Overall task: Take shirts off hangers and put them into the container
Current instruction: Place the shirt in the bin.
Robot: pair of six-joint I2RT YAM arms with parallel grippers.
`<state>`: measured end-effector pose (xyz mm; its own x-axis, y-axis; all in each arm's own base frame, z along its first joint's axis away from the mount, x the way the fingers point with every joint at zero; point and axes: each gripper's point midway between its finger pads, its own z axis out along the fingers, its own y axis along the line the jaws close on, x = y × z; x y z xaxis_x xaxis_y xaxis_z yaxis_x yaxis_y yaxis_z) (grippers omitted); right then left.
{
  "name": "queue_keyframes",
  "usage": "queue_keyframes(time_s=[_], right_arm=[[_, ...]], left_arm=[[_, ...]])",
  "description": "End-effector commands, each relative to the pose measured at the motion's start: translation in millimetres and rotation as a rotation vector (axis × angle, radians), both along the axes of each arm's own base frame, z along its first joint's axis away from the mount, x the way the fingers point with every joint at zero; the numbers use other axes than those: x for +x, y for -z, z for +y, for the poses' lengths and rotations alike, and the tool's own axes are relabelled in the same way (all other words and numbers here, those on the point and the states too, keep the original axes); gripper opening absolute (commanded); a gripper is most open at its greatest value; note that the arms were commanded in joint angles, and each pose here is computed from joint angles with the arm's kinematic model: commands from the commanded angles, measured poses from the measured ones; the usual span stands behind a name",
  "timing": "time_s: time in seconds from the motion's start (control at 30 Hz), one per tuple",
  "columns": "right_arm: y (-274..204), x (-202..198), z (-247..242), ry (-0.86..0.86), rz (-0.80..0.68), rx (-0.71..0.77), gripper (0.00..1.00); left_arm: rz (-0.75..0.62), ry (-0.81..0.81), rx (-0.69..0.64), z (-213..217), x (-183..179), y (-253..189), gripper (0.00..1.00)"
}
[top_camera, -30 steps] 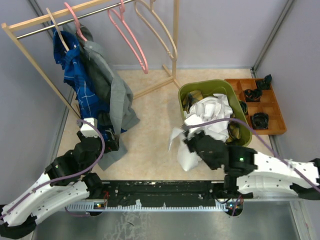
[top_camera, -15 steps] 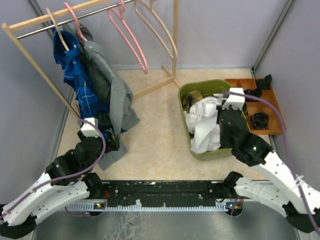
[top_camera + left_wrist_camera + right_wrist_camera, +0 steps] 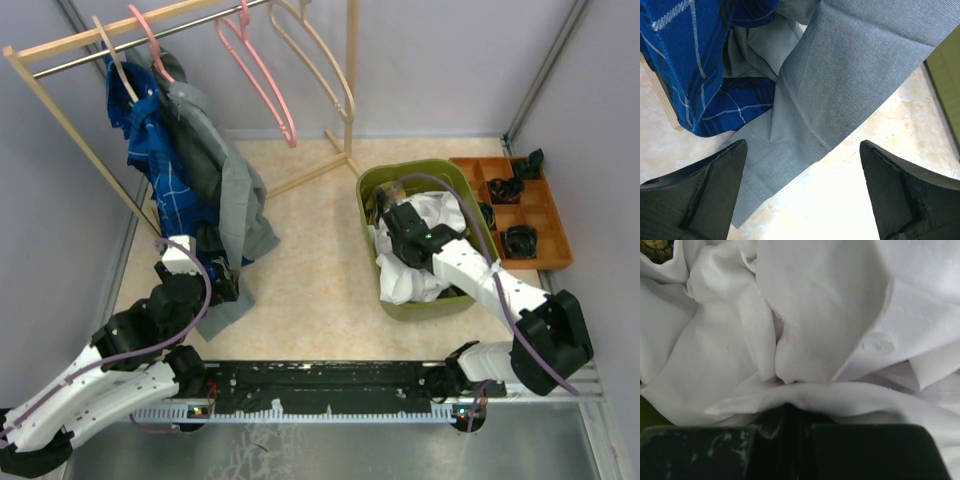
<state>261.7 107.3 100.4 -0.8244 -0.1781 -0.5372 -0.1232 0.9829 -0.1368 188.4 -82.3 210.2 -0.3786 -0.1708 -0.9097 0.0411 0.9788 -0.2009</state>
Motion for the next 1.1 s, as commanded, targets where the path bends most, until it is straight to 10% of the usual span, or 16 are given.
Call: queue_keyframes(time_s=[0.0,0.23,0.6,0.73,0.87,1.07], right_arm=[[-46,8,-11,0.056,-0.114,0.005,0.09],[-163,-1,-5,-0.021,-0.366,0.191,0.65],[-133,-77,53,-0.232,-0.085,0.556,0.73],[-97,-69,39,-0.151,-0.028,0.446,0.63],[-74,-39,19,-0.033,-0.079,0.305,0.18],[-71,9,4,0.085,-0.235,0.185,0.0]], left_arm=[[-0.023,-0.006,-0.025,0,1,-10,0.99],[-0.024,-0.006,-0.027,1,1,-10,0.99],[-0.021,-0.003,-0.022,-1,2,-10,0.99],[-0.019,-0.005,-0.019,-1,2,-9,0.99],[-0.019,-0.005,-0.021,-1,2,-9,0.99],[-0.019,-0.015,-0.021,1,2,-9,0.99]])
